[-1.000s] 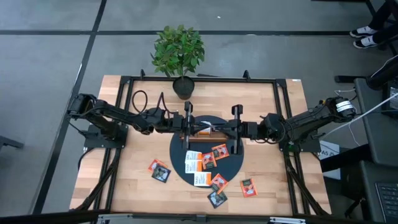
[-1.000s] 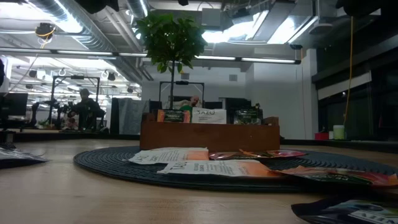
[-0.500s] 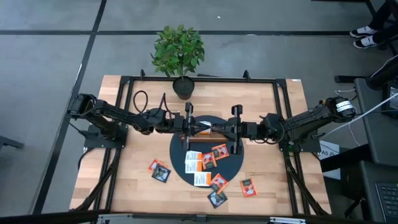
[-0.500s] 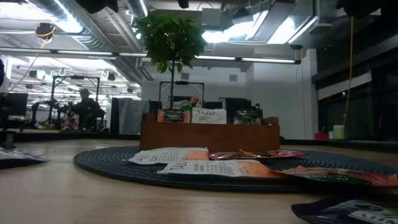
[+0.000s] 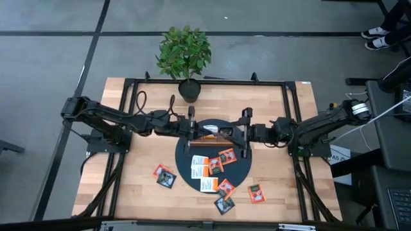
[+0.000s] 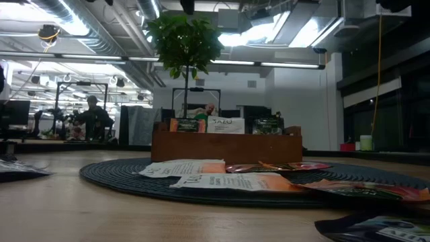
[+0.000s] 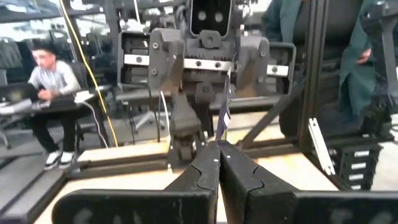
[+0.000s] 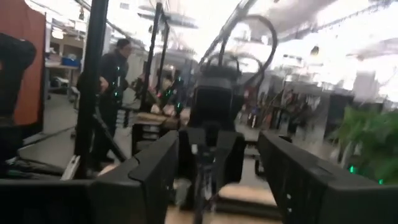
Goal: Pick & Place Tea
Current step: Put the violet tea bag into the right side of the wooden organizer
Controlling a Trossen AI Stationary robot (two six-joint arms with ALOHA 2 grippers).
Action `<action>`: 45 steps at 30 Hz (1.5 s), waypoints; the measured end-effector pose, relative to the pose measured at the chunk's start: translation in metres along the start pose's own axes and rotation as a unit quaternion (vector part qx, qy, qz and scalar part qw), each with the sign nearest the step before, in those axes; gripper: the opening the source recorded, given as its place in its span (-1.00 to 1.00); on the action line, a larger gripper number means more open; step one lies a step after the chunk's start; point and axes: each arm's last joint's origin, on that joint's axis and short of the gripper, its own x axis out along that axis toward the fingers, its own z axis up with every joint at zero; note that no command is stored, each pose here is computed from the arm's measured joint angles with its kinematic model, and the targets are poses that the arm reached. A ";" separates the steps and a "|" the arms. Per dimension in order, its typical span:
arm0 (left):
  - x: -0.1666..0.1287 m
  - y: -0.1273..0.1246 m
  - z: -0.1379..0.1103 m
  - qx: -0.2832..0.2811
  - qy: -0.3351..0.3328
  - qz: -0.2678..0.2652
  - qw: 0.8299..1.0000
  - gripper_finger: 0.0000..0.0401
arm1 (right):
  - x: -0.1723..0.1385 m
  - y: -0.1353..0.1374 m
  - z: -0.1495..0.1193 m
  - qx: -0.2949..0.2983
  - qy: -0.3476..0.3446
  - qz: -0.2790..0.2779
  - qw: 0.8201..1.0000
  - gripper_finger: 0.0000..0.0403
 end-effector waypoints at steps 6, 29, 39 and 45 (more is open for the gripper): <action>-0.002 0.000 -0.004 -0.016 0.027 0.003 1.000 -0.99 | -0.004 0.001 -0.008 0.057 0.066 0.011 0.996 0.12; 0.003 -0.009 -0.028 -0.036 0.111 0.024 0.993 -0.99 | -0.010 0.004 -0.032 0.100 0.192 -0.003 0.976 -0.05; 0.011 -0.010 -0.035 -0.033 0.107 0.026 0.993 -0.99 | -0.010 0.004 -0.032 0.098 0.192 -0.005 0.977 -0.25; 0.011 -0.010 -0.036 -0.032 0.108 0.026 0.993 -0.99 | -0.010 0.004 -0.032 0.098 0.192 -0.005 0.977 -0.41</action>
